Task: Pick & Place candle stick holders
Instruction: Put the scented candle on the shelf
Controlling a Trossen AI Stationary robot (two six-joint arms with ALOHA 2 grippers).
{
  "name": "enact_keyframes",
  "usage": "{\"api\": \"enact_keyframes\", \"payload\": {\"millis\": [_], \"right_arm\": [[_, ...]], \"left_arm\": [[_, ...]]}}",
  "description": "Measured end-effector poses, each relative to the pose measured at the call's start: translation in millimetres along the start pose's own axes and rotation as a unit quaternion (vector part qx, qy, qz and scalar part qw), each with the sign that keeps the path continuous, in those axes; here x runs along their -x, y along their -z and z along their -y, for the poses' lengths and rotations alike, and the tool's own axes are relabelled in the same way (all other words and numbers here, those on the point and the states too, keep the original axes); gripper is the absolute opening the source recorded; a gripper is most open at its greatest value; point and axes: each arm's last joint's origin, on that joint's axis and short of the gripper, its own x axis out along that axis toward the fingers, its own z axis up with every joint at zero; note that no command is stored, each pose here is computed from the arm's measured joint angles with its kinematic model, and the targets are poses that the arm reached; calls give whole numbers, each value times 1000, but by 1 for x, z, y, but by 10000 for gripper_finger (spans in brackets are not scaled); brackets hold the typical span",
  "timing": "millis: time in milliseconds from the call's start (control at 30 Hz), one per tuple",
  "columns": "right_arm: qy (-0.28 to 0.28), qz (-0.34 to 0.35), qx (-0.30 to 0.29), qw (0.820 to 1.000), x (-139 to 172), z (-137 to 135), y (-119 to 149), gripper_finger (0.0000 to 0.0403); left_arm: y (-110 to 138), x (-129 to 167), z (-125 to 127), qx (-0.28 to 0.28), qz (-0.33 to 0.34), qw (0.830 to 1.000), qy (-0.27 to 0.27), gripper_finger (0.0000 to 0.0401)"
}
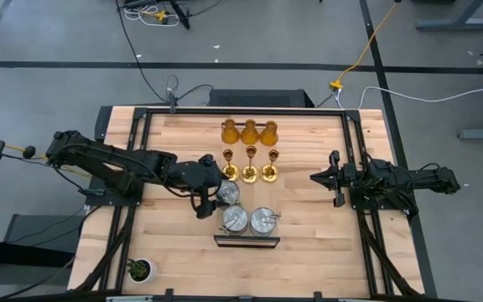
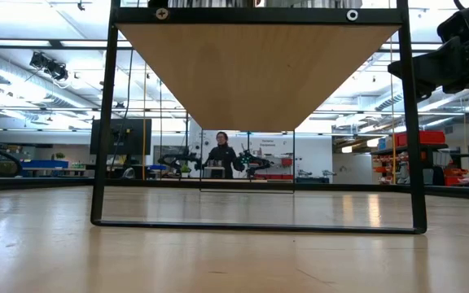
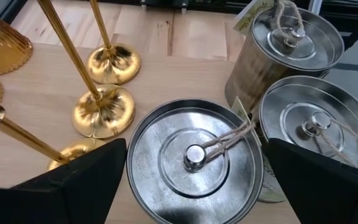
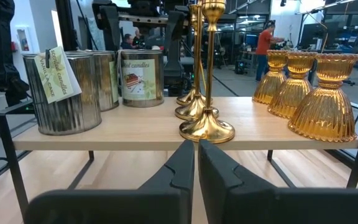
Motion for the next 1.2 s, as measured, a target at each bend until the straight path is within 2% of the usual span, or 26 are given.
{"api": "enact_keyframes", "payload": {"millis": [200,500,767,933,1200], "right_arm": [[0,0,0,1000,0,0,0,27],[0,0,0,1000,0,0,0,27],[0,0,0,1000,0,0,0,27],[0,0,0,1000,0,0,0,27],[0,0,0,1000,0,0,0,27]], "left_arm": [[-2,1,0,-4,4,1000,1,397],[-20,15,2,-18,30,999,4,397],[-24,27,-1,-18,-6,1000,-23,392],[-26,41,-4,-6,-42,998,-53,365],[-17,43,-8,7,-99,994,-51,299]]}}
